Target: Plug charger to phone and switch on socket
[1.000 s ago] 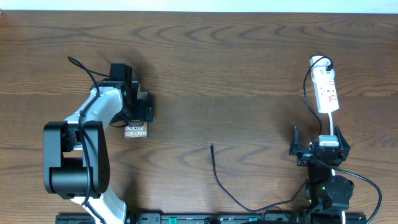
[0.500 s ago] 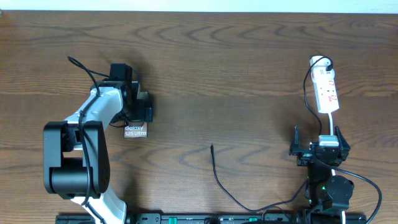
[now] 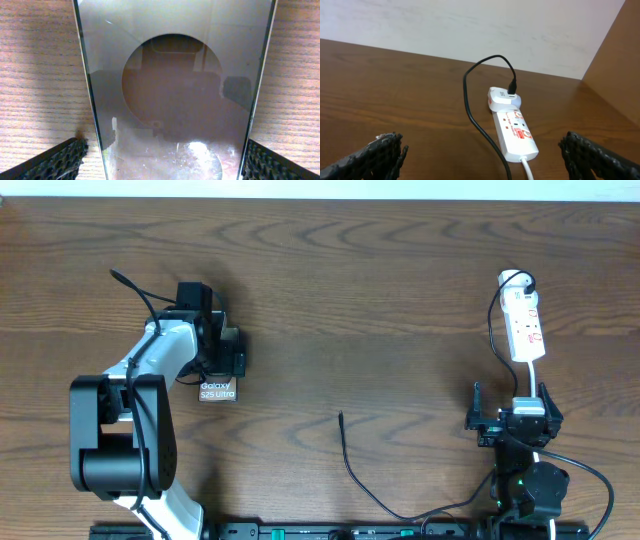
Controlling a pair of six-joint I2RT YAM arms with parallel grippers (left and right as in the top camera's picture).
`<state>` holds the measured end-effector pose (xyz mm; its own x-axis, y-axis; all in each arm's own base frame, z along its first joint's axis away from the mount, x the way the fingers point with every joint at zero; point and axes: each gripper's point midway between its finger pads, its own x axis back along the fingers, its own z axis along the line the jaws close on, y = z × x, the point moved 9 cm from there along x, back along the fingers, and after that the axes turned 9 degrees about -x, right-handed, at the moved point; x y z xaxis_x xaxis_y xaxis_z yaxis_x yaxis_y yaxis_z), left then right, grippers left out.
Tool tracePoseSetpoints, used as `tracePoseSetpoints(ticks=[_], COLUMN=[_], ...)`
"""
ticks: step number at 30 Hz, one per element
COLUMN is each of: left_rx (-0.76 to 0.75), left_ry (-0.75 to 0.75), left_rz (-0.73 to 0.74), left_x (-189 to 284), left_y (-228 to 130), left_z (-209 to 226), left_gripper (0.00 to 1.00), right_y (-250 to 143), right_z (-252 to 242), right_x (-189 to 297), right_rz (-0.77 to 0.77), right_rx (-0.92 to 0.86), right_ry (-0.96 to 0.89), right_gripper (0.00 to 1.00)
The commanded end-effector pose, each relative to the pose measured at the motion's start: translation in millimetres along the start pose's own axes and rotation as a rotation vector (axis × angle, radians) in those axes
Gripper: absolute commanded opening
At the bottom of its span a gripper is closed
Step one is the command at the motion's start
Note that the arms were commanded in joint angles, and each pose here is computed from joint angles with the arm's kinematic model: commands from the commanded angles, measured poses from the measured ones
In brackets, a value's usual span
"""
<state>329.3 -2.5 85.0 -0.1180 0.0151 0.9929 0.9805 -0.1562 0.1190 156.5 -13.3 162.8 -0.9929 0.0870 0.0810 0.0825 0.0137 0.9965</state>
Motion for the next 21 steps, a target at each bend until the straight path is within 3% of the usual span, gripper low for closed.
tracePoseSetpoints(ticks=[1, 21], left_rx=[-0.022, -0.022], left_ry=[-0.018, -0.017], left_rz=[0.059, 0.052], left_x=[-13.9, -13.9], left_y=[-12.5, -11.4], left_z=[-2.5, -2.3], left_gripper=[0.99, 0.98], right_y=[-0.5, -0.5], right_z=[-0.2, -0.2], right_x=[0.2, 0.2], right_rz=[0.001, 0.001], right_rx=[0.011, 0.011], right_ry=[-0.007, -0.007], right_gripper=[0.99, 0.99])
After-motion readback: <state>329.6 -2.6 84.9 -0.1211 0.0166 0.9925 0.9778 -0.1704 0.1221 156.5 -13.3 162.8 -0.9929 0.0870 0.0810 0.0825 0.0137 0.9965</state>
